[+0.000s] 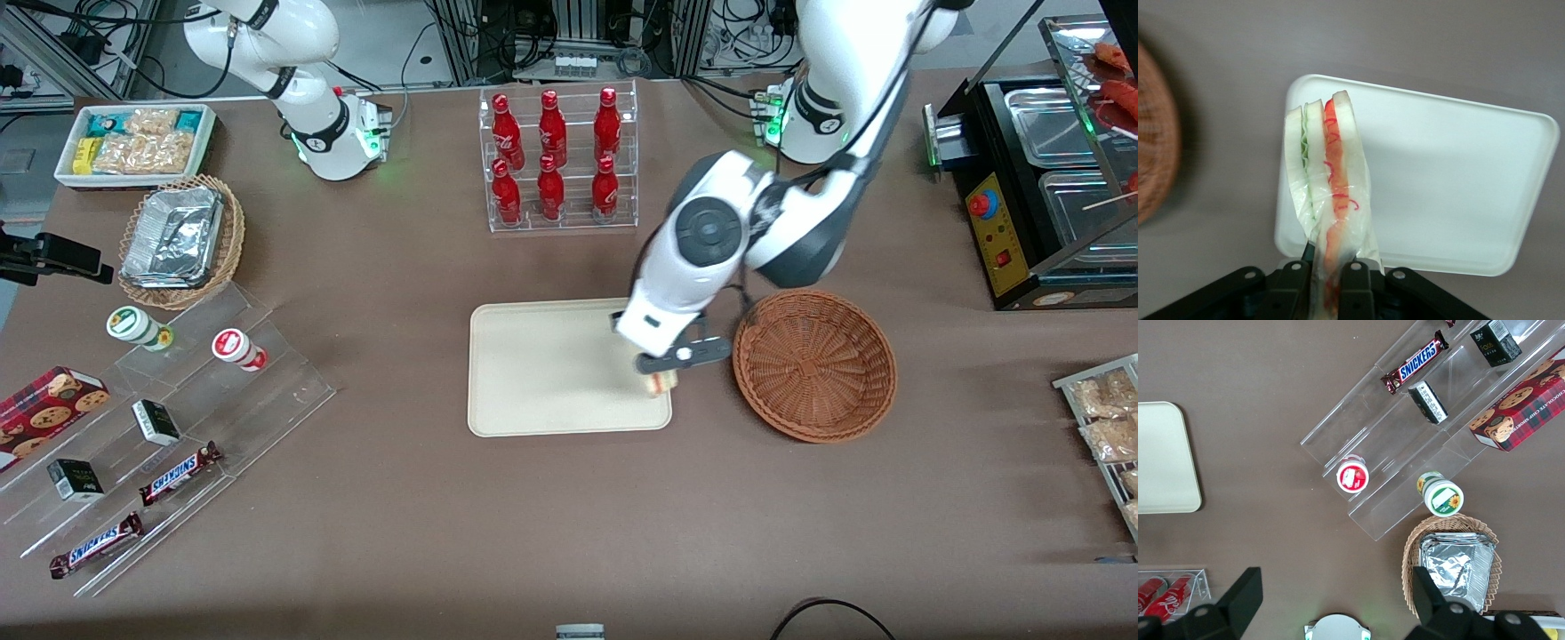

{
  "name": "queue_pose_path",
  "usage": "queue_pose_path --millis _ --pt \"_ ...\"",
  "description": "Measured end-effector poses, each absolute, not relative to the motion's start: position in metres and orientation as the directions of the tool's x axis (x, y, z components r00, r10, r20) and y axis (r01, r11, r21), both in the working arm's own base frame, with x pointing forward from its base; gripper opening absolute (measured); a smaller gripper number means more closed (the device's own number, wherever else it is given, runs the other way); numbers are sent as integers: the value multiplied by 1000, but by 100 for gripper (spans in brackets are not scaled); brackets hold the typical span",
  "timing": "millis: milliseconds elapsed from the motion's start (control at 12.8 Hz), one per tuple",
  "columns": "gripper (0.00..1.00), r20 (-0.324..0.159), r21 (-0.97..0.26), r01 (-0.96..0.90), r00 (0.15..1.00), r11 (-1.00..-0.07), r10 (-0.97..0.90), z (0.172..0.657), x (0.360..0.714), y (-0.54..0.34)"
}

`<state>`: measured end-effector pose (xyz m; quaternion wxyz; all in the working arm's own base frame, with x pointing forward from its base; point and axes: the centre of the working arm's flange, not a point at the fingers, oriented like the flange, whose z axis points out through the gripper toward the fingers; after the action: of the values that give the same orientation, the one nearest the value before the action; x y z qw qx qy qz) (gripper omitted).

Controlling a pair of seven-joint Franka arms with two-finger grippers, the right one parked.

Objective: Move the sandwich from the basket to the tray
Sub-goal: 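Lift the sandwich and carry it with the left gripper over the cream tray, then lower the sandwich onto the tray and open the left gripper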

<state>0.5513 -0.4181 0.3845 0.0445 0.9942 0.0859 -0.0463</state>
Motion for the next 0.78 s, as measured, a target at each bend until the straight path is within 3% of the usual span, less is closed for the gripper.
queue_pose_path --millis 313,548,783 --pt "15 -68 155 132 990 -979 122 335 557 -474" --pt "15 -15 88 30 999 -996 29 301 540 -500" --pt "15 -4 66 -19 1000 -998 -19 279 524 -518"
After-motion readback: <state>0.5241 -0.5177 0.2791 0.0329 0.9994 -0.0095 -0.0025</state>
